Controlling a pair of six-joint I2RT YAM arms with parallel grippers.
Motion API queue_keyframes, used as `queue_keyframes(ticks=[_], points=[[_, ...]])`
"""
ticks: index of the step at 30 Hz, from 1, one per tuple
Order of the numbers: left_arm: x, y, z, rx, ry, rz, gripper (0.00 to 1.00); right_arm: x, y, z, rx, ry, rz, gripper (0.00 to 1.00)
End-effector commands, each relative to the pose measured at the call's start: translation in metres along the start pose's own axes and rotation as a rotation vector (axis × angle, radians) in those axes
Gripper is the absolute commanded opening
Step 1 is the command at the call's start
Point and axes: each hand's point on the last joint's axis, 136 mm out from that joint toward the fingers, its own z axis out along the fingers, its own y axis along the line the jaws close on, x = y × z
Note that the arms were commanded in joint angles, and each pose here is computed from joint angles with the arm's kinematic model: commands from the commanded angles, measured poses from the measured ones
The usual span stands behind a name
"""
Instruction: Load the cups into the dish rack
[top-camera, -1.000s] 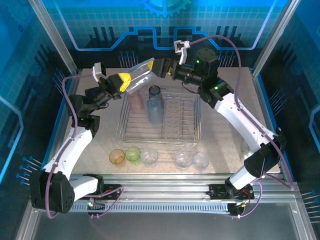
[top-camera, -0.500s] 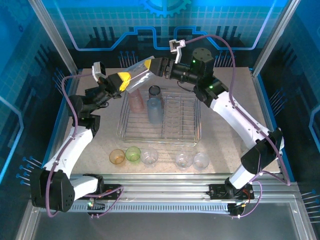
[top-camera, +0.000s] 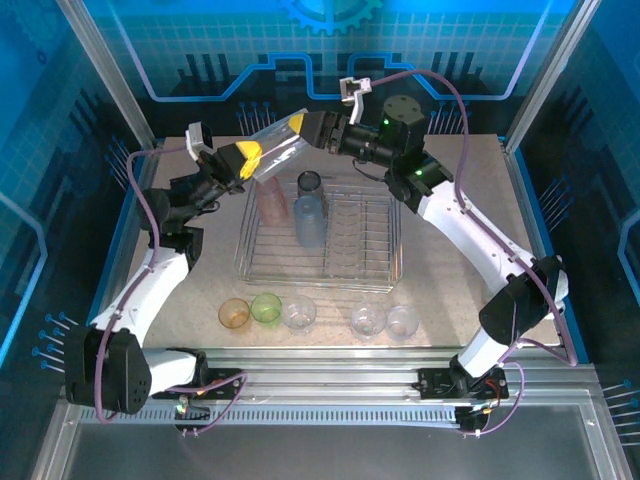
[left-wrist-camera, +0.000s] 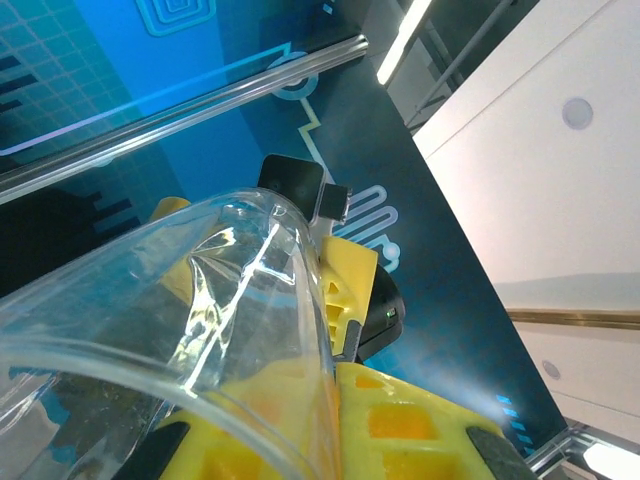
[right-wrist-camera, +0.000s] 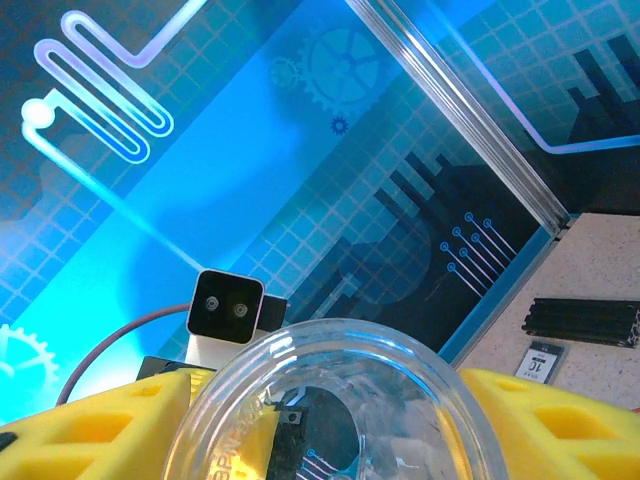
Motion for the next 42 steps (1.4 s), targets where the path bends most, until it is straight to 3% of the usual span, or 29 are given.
queue_keyframes(ticks=[1,3,7,14,19,22,26,29,42], points=[[0.005,0.004,0.001,0.022,0.011,0.009,0.15,0.013,0.022,0.01,-0.062,0.049,-0.023,0.4],[0.006,0.012,0.0,0.003,0.006,-0.002,0.52,0.012,0.02,0.008,-0.033,0.049,-0.042,0.35],[0.008,0.033,-0.006,-0.06,-0.002,-0.017,0.98,0.01,0.016,0.0,0.038,0.052,-0.106,0.29],[0.018,0.082,-0.026,-0.264,-0.024,-0.021,0.99,0.008,0.005,-0.011,0.159,0.062,-0.203,0.2],[0.027,0.106,-0.053,-0.475,-0.043,0.056,0.99,0.013,-0.005,-0.013,0.245,0.097,-0.274,0.18],[0.027,0.114,-0.084,-0.654,-0.104,0.153,0.99,0.019,-0.008,-0.013,0.304,0.129,-0.346,0.18],[0.018,0.119,-0.154,-0.986,-0.286,0.255,0.99,0.031,-0.011,-0.007,0.382,0.187,-0.461,0.17],[0.016,0.111,-0.194,-1.121,-0.392,0.314,0.99,0.045,-0.012,0.004,0.429,0.23,-0.569,0.16],[0.034,0.095,-0.243,-1.249,-0.444,0.403,0.99,0.123,-0.038,0.074,0.522,0.427,-1.014,0.1]])
